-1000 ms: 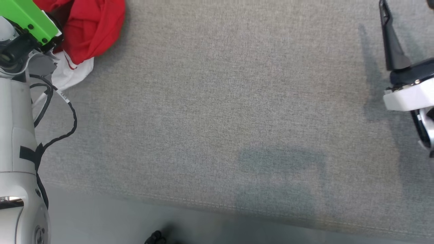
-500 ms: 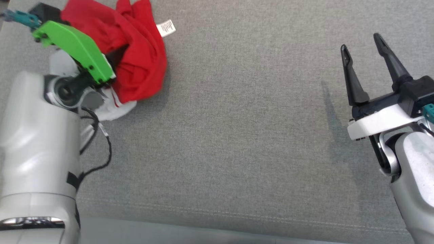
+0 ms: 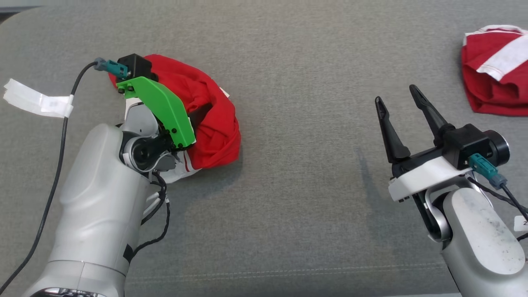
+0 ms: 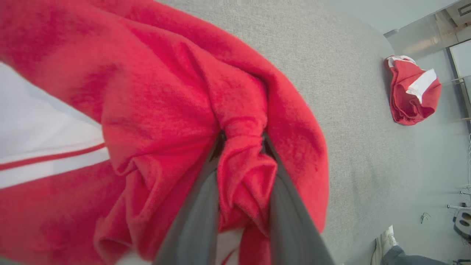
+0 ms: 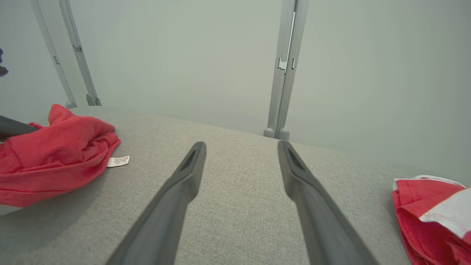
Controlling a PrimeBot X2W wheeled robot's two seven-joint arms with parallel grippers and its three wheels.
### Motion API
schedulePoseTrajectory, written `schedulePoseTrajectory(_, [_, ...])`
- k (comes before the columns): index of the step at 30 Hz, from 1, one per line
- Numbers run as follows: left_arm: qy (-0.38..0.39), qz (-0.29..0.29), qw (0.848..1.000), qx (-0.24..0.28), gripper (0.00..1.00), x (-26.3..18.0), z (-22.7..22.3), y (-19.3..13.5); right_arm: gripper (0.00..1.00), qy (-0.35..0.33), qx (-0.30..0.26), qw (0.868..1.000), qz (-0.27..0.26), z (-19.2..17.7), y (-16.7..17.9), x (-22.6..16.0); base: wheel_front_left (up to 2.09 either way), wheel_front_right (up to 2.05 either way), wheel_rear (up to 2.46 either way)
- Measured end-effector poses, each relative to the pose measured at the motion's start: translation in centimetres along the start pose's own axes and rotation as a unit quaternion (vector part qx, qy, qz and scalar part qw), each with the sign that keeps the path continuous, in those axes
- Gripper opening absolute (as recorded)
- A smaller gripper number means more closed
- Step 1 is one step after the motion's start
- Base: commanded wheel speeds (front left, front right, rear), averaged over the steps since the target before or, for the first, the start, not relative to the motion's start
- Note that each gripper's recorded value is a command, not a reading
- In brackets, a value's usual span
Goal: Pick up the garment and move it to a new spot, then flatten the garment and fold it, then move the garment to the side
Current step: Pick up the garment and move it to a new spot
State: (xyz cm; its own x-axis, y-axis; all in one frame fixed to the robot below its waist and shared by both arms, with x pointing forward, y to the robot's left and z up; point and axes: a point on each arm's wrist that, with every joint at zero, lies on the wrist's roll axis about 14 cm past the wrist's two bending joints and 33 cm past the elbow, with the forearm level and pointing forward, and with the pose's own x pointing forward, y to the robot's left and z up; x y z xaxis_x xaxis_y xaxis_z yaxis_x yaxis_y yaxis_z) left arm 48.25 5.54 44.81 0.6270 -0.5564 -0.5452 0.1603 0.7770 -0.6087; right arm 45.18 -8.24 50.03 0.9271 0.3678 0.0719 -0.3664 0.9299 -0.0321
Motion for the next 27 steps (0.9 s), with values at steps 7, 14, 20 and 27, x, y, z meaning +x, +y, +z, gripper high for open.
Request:
schedulePoseTrajectory(7, [0.032,-0.082,0.995,0.056,0.0,1.8,-1.5,-6.7,1.0,-0.006,-0.004,0.999,-0.05,1.2,-2.4,-2.7,0.0,0.0,0.0])
schedulePoseTrajectory(14, [0.073,-0.171,0.972,0.141,0.0,3.2,-5.3,-14.2,1.0,-0.007,-0.004,0.995,-0.1,1.7,-4.6,-5.3,0.0,0.0,0.0])
schedulePoseTrajectory(20, [0.074,-0.205,0.959,0.18,0.0,4.5,-7.4,-17.9,1.0,-0.004,-0.003,0.991,-0.13,1.9,-5.7,-7.3,0.0,0.0,0.0])
schedulePoseTrajectory(27, [0.098,-0.216,0.951,0.2,1.0,6.0,-11.8,-19.0,1.0,0.011,-0.011,0.984,-0.175,1.5,-8.0,-10.0,0.0,0.0,0.0])
